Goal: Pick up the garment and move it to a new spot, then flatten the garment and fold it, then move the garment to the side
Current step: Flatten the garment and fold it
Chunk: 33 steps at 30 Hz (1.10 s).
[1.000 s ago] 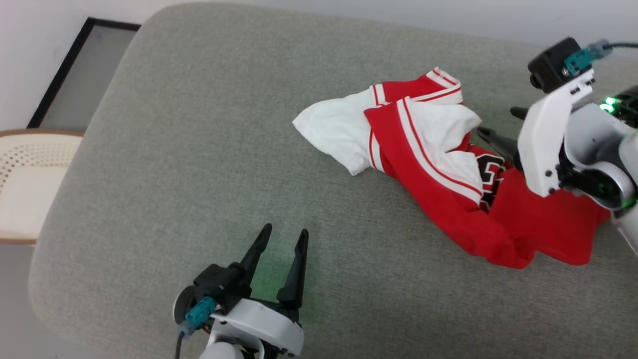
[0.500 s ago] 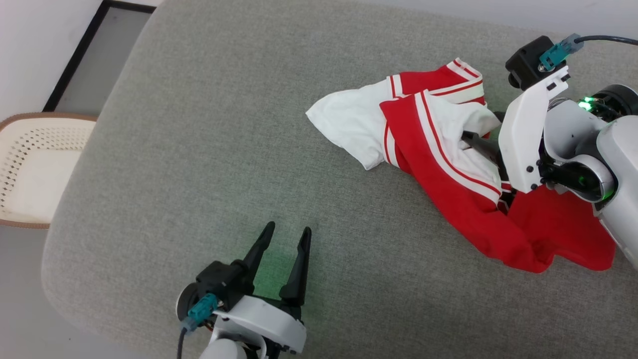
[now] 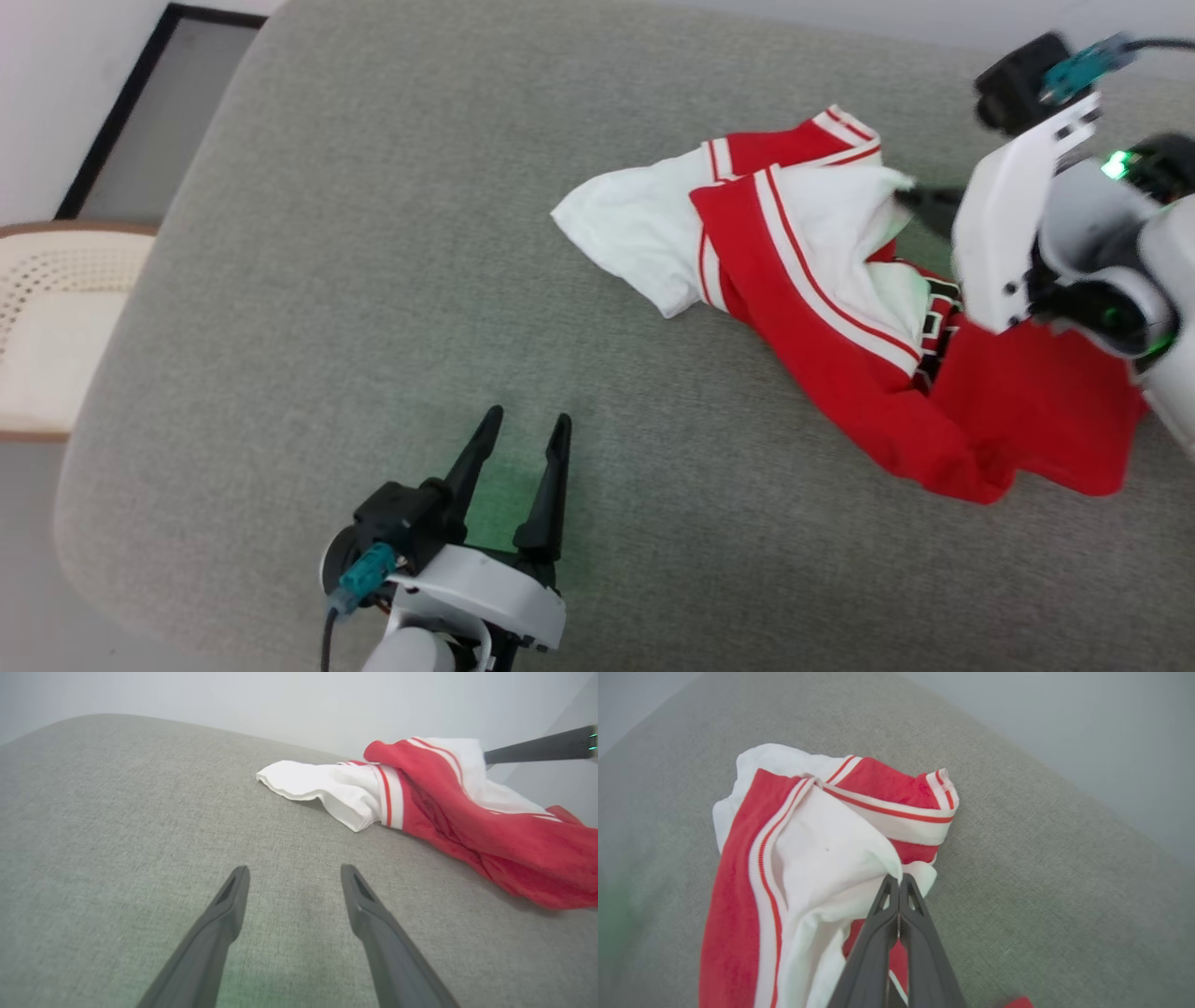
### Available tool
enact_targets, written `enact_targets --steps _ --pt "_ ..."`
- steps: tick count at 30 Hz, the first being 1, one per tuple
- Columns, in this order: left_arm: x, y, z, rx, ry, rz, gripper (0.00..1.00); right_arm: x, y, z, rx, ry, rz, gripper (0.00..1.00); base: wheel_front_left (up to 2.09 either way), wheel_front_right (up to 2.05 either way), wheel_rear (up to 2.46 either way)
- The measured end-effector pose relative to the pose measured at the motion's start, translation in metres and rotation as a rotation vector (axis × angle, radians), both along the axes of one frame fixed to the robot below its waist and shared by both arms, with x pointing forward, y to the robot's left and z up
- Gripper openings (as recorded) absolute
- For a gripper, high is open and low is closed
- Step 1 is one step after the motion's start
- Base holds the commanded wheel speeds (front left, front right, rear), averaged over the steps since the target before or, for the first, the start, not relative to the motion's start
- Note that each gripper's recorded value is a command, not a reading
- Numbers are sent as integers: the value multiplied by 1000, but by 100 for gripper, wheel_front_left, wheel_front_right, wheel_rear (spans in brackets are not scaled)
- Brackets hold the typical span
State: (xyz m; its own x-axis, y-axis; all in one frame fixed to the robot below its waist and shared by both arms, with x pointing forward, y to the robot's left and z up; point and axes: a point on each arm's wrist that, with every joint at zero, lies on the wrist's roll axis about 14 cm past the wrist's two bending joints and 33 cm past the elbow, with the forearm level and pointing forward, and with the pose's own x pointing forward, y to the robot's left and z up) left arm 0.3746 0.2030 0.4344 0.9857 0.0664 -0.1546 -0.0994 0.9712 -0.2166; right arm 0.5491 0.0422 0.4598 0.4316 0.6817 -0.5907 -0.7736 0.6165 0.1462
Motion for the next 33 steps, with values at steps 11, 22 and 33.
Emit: enact_targets --steps 11,22,33 --pt "13 -21 0 -6 -18 -67 100 33 -129 61 -61 -180 -239 0 0 0 0" --pt "27 -49 -3 -21 -24 -158 100 32 -279 91 -331 -235 -541 0 0 0 0" --pt "31 -42 -14 -9 7 -146 100 48 -287 12 -351 -138 -651 0 0 0 0"
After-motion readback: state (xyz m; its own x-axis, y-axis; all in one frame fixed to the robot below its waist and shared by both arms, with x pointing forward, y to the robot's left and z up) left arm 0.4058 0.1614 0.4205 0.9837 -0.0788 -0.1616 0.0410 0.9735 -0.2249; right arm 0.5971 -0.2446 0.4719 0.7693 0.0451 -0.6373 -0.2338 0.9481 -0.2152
